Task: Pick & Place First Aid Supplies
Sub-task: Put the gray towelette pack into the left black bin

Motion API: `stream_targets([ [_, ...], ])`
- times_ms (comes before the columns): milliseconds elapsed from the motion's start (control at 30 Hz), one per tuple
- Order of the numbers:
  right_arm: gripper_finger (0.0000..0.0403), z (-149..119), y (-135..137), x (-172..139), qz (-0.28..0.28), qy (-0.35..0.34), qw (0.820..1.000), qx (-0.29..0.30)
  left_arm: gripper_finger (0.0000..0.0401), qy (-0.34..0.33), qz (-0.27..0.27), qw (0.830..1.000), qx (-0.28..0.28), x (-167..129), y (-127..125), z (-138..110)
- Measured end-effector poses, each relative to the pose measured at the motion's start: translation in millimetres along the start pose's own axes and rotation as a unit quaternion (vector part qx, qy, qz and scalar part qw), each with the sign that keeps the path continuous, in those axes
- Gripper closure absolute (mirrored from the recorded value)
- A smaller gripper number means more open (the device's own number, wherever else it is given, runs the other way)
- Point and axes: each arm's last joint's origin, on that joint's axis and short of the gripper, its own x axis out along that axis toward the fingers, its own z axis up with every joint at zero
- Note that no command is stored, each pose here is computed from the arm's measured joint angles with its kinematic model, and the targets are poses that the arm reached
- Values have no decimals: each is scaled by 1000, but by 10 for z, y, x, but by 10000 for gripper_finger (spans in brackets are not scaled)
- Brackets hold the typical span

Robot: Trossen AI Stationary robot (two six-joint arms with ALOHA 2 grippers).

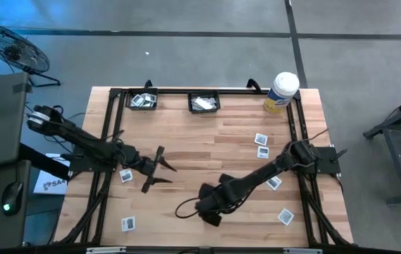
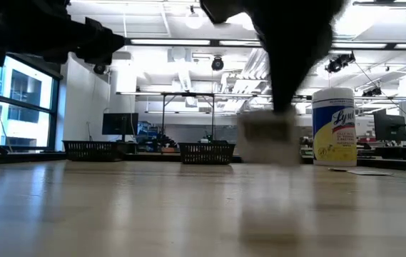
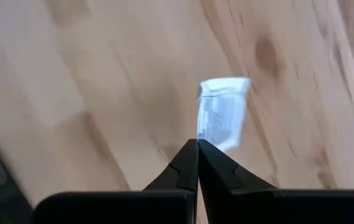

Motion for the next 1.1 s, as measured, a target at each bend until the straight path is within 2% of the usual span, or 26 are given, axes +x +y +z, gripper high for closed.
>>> stream_targets([
  [267, 402, 317, -18, -318, 25, -69, 997, -36, 194, 5, -45, 999, 10, 303, -24, 30],
  [500, 403, 482, -49, -356, 42, -111, 990, -72, 194, 13, -54, 998, 13, 582, -19, 62],
  [800, 403, 562, -44, -371, 34, -156, 984, -83, 201, 46, -56, 997, 19, 725, -45, -60],
  [967, 403, 573, -37, -376, 38, -161, 983, -83, 260, 51, -49, 997, 19, 724, -42, -67],
  [1100, 403, 581, -36, -379, 38, -165, 982, -84, 355, 63, -51, 997, 19, 721, -47, -89],
])
